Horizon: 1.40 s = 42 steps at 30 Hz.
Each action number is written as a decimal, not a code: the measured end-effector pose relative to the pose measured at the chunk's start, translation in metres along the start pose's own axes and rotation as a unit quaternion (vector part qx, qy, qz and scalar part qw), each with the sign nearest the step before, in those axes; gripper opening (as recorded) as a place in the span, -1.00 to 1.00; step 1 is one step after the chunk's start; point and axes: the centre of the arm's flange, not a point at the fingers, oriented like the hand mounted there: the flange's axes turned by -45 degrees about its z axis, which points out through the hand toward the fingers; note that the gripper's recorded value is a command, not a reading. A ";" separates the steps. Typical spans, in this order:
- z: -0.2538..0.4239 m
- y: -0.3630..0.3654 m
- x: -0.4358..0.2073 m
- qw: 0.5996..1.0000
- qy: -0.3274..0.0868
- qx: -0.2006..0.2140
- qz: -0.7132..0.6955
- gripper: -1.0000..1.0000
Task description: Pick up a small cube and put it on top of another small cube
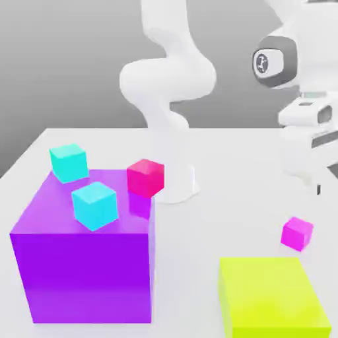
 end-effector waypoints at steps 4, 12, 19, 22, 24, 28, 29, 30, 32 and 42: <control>0.066 -0.061 -0.054 0.995 -0.062 0.002 -0.077 0.00; 0.144 -0.064 -0.076 0.994 -0.077 0.001 -0.082 -1.00; 0.143 -0.064 -0.076 0.994 -0.077 0.000 -0.082 -1.00; 0.119 -0.064 -0.071 0.994 -0.077 0.000 -0.082 -1.00; 0.100 -0.064 -0.068 0.994 -0.077 0.000 -0.082 -1.00; 0.059 -0.023 -0.049 0.994 -0.077 -0.005 -0.077 -1.00; 0.047 -0.006 -0.044 0.994 -0.077 -0.006 -0.077 -1.00; 0.035 0.008 -0.039 0.994 -0.076 -0.006 -0.082 -1.00; 0.010 0.038 -0.033 0.993 -0.077 -0.007 -0.091 -1.00; -0.126 0.204 -0.080 0.992 -0.079 -0.005 -0.102 -1.00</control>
